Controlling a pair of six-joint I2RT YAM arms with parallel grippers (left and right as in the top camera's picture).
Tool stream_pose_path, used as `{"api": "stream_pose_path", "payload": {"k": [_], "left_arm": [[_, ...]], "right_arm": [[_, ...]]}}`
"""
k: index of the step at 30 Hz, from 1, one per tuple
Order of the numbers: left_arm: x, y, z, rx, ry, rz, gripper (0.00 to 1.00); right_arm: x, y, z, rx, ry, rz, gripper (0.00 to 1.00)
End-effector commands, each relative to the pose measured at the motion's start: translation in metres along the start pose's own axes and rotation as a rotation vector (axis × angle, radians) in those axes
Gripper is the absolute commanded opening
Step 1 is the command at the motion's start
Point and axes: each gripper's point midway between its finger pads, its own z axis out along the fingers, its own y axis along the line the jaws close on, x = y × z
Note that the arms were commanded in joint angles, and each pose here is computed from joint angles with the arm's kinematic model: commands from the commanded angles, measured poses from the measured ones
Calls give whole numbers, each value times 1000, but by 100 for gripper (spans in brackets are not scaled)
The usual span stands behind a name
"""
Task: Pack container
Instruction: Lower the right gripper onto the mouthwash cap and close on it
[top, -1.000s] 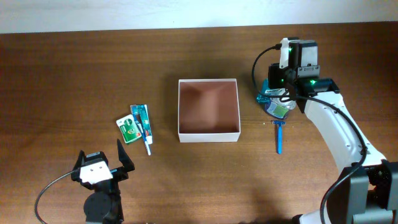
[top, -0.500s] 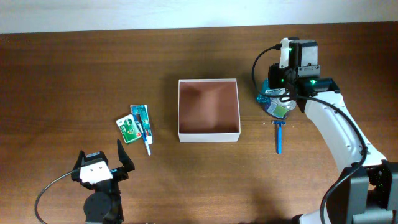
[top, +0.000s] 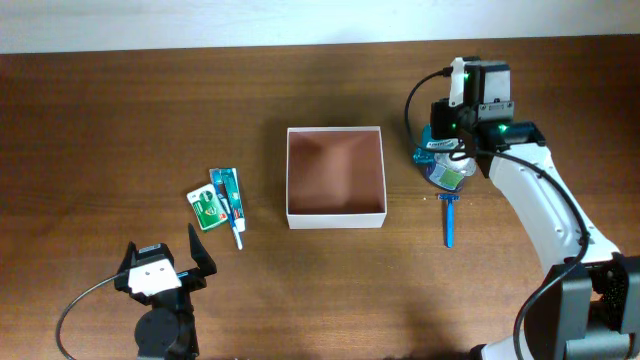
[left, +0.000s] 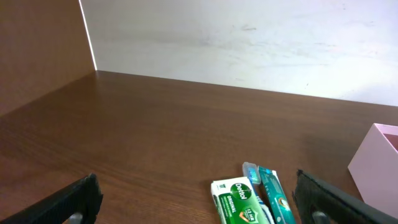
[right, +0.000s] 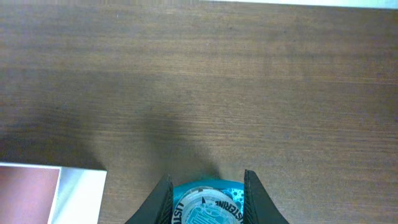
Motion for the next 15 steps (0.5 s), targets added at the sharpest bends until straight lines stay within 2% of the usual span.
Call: {"api": "stream_pose_path", "payload": {"k": [1, 3, 4, 5, 8, 15], "left_arm": [[4, 1, 1, -1, 3, 19, 99], [4, 1, 1, -1, 3, 19, 100], [4, 1, 1, -1, 3, 19, 99], [4, 1, 1, -1, 3, 19, 99], [4, 1, 1, -1, 3, 19, 99], [4, 1, 1, -1, 3, 19, 99]], "right_arm": [[-24, 0, -10, 0, -54, 5, 16], [-17, 0, -9, 0, -26, 4, 20], [-15, 0, -9, 0, -16, 4, 31], [-12, 0, -9, 0, -7, 3, 36], [-6, 0, -8, 0, 13, 3, 44], [5, 1, -2, 0, 54, 2, 42]]}}
